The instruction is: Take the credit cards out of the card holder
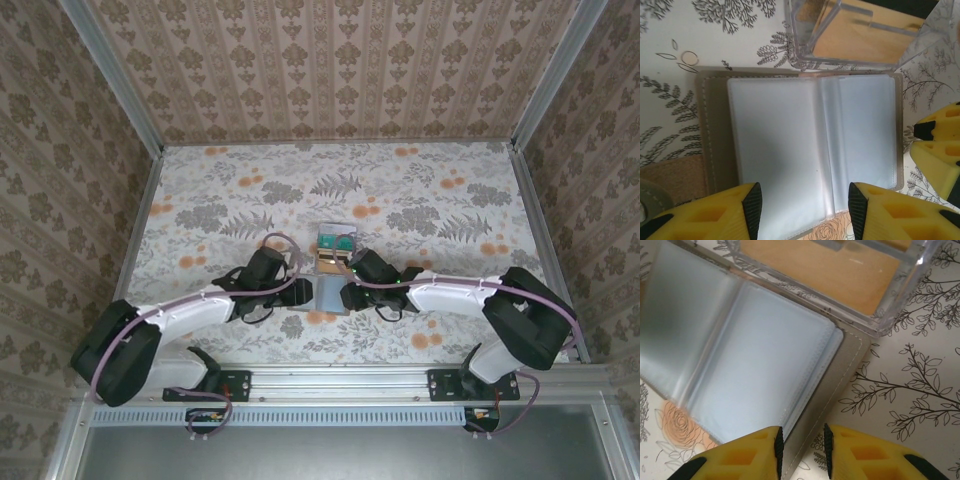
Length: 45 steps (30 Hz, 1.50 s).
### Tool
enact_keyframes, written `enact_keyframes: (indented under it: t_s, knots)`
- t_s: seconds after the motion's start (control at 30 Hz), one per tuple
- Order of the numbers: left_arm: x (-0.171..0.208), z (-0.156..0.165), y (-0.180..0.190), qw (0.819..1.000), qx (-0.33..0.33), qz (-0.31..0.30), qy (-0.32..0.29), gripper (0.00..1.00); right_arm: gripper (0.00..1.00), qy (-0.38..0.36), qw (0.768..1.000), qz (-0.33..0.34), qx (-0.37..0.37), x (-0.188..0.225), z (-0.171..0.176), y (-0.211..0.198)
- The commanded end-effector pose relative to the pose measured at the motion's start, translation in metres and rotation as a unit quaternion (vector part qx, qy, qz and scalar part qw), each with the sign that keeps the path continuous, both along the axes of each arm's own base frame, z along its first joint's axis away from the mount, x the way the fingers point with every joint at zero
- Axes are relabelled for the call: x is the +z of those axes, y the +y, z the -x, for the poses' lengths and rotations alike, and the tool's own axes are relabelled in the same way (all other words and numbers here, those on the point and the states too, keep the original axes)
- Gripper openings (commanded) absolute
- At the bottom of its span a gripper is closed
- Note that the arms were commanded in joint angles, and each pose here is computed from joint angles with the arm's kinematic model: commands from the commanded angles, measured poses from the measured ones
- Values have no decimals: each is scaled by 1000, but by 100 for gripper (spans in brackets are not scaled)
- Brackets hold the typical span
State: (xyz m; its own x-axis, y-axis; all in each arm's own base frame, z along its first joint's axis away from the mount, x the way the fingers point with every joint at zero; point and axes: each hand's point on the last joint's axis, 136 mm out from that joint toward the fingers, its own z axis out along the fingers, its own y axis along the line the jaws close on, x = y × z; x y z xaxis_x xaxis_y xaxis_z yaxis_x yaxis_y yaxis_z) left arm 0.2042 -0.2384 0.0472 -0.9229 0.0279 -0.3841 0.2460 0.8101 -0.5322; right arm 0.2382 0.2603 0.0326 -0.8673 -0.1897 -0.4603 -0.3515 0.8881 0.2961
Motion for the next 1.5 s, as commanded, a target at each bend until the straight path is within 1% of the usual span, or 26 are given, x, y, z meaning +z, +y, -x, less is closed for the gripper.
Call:
enact_keyframes:
  t_s: [0.0, 0.1, 0.17, 0.33, 0.57, 0.67, 0.73, 0.77, 0.8, 0.87, 0.9, 0.97, 1.03, 1.1, 1.2, 1.27, 1.37, 1.43, 1.47]
  knots:
    - [0, -2, -10, 1000, -12, 7, 1, 52, 31, 1, 1000, 4, -20, -8, -3, -1]
    - [-11, 2, -13, 1000, -16, -1, 16, 51, 31, 6, 1000, 8, -22, -12, -2, -1]
    - [-18, 5, -16, 999, -19, -9, 25, 48, 31, 7, 1000, 9, -20, -12, -2, 0]
    - [-22, 13, -30, 999, -35, -5, 32, 48, 31, 8, 1000, 12, -19, -13, -2, 0]
    - [-14, 12, -28, 999, -30, -13, 22, 47, 32, 7, 1000, 10, -22, -12, -2, 0]
    - [-4, 9, -23, 1000, -25, -16, 8, 48, 32, -2, 1000, 5, -24, -5, -4, 0]
    - [4, 7, -17, 1000, -19, -22, -4, 50, 34, -13, 999, 5, -29, 2, -6, -3]
    - [9, 5, -14, 1000, -16, -24, -12, 53, 34, -20, 999, 5, -34, 7, -7, -5]
    - [13, 4, -10, 999, -12, -29, -17, 59, 35, -29, 999, 5, -39, 12, -9, -8]
    - [26, -1, -1, 998, 0, -42, -37, 74, 35, -52, 997, 10, -55, 24, -13, -16]
    - [32, -4, 5, 998, 9, -49, -47, 79, 36, -65, 996, 11, -63, 30, -14, -21]
    - [46, -11, 22, 994, 38, -68, -71, 93, 38, -100, 992, 8, -82, 48, -19, -32]
    - [58, -19, 40, 989, 73, -83, -94, 100, 41, -131, 986, 12, -102, 61, -22, -46]
    - [71, -28, 62, 981, 114, -100, -121, 100, 49, -166, 977, 16, -133, 77, -26, -64]
    - [88, -39, 98, 962, 181, -132, -154, 100, 71, -214, 959, 17, -186, 97, -32, -95]
    - [96, -46, 119, 949, 217, -150, -172, 100, 83, -247, 944, 16, -216, 111, -35, -115]
    - [111, -56, 140, 930, 250, -173, -208, 100, 89, -291, 924, 21, -246, 133, -41, -142]
    - [126, -65, 150, 914, 262, -193, -243, 100, 99, -318, 906, 34, -277, 146, -47, -162]
    - [133, -70, 156, 904, 276, -202, -257, 100, 100, -331, 896, 40, -294, 151, -50, -171]
